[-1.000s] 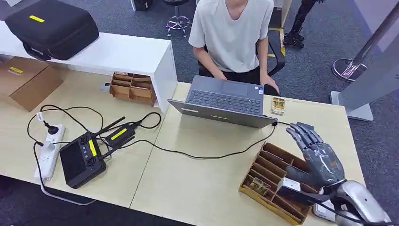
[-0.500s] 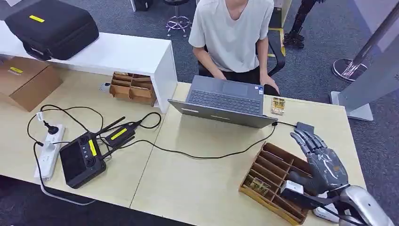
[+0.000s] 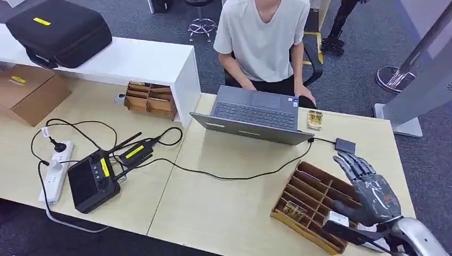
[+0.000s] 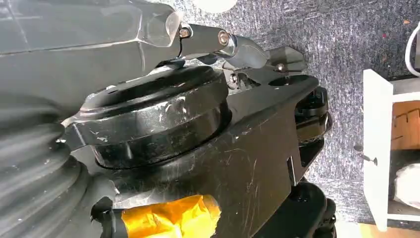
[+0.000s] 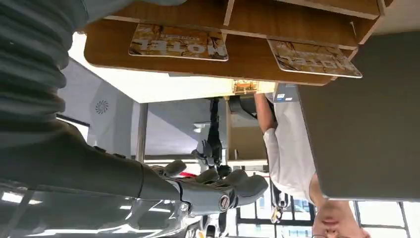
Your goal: Pass the card to the sensor for recognition and then transmit it.
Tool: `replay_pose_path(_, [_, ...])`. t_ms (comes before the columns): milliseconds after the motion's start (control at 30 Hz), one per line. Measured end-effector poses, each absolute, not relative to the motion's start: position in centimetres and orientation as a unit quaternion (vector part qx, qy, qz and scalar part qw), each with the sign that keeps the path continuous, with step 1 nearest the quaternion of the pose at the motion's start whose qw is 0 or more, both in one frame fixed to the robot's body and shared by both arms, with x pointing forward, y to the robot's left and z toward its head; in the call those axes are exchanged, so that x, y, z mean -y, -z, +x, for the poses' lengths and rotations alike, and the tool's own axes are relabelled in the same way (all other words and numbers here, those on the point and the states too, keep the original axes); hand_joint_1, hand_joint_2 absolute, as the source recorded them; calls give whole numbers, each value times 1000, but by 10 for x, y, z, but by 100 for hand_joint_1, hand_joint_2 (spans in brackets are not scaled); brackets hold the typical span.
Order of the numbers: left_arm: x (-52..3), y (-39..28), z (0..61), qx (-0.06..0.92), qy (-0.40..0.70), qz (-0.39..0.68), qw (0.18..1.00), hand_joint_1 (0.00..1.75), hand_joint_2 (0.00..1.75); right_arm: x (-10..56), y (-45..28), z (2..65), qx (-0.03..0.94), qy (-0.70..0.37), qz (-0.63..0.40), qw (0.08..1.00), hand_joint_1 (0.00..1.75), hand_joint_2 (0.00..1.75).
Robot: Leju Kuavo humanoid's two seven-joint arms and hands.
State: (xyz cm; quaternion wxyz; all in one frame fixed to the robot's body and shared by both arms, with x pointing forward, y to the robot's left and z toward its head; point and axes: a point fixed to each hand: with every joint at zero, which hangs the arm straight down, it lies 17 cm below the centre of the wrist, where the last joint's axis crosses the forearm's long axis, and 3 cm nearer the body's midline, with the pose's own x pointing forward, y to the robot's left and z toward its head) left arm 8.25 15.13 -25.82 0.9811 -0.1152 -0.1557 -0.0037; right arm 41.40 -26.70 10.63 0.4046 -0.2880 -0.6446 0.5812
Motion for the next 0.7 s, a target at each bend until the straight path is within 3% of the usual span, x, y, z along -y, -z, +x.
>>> replay_pose_path(700, [-152,258,83,156,0,-115,981,0,175,278,-99,399,641,-577,-286,416,0,175])
